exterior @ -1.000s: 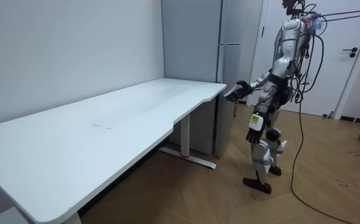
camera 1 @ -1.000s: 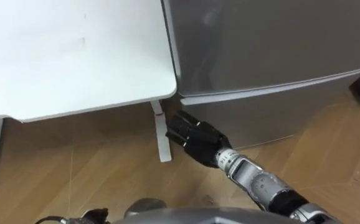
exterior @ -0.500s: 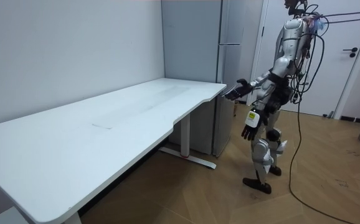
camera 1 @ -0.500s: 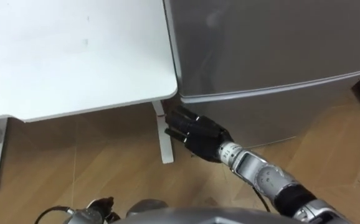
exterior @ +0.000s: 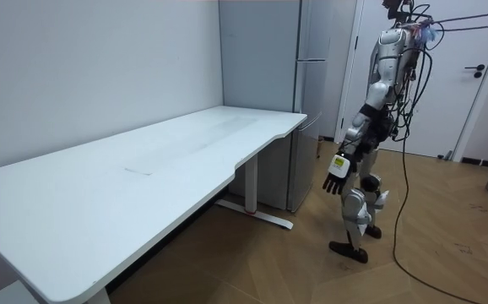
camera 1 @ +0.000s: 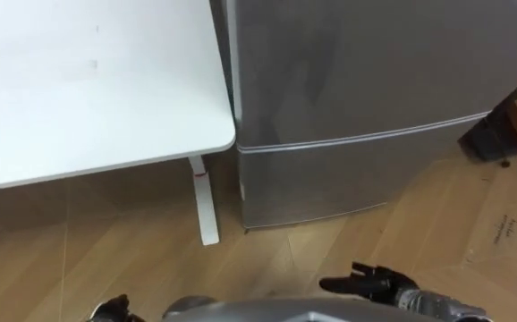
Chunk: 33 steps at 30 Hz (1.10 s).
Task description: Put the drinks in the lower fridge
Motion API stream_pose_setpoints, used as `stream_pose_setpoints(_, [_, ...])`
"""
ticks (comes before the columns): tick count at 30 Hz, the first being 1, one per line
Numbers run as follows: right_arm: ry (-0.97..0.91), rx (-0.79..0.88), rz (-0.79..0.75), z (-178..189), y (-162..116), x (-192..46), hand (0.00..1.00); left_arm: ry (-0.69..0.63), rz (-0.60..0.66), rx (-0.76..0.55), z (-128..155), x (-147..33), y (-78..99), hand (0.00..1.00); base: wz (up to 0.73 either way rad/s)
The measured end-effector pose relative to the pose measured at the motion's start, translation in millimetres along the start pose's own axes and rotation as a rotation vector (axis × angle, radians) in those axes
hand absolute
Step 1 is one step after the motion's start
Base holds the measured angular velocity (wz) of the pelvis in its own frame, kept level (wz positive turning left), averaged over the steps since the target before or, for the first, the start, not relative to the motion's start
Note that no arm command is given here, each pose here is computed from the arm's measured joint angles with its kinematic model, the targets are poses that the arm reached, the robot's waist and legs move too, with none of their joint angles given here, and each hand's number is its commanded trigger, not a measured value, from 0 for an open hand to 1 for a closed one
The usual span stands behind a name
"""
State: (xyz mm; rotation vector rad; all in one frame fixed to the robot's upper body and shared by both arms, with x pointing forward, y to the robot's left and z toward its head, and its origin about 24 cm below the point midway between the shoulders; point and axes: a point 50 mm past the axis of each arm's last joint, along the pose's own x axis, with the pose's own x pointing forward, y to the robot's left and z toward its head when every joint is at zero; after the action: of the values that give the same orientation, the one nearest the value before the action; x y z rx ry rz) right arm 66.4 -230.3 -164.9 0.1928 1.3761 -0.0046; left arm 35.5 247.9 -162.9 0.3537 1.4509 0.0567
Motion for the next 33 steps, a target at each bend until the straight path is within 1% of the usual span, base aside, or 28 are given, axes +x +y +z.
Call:
stream_pose_setpoints(4, [0.030,-0.044,-0.048,-5.6,-2.6,0.2,0.00,0.069,0.001,-0.059,-23.0,-1.0,-5.1,0.00,0.01])
stream_pose_setpoints(8, [0.039,-0.050,-0.069,-7.1,-3.9,0.1,0.00,0.123,-0.001,-0.080,-38.4,-2.8,-5.6,0.00,0.24])
stream_pose_setpoints(10, [0.051,-0.008,-0.098,-13.2,-8.2,-1.2,0.00,0.144,-0.020,-0.076,-46.2,-4.1,-7.5,0.00,0.46])
stream_pose_setpoints(15, [0.073,0.112,-0.143,-27.4,-17.2,-4.8,0.00,0.179,-0.048,-0.064,-54.6,-5.7,-9.7,0.00,0.48])
stream_pose_setpoints(19, [0.090,0.167,-0.186,-36.3,-23.2,-7.6,0.00,0.189,-0.050,-0.051,-56.0,-5.9,-7.9,0.00,0.16])
stream_pose_setpoints(24, [0.099,0.235,-0.230,-45.6,-28.7,-10.4,0.00,0.172,-0.050,-0.044,-50.7,-4.9,-6.8,0.00,0.10])
stream_pose_setpoints(28, [0.105,0.264,-0.265,-50.8,-31.9,-12.2,0.00,0.171,-0.058,-0.044,-51.3,-5.0,-7.4,0.00,0.13])
stream_pose_setpoints(33, [0.107,0.268,-0.293,-52.5,-33.8,-13.0,0.00,0.150,-0.053,-0.044,-42.3,-3.4,-5.4,0.00,0.03])
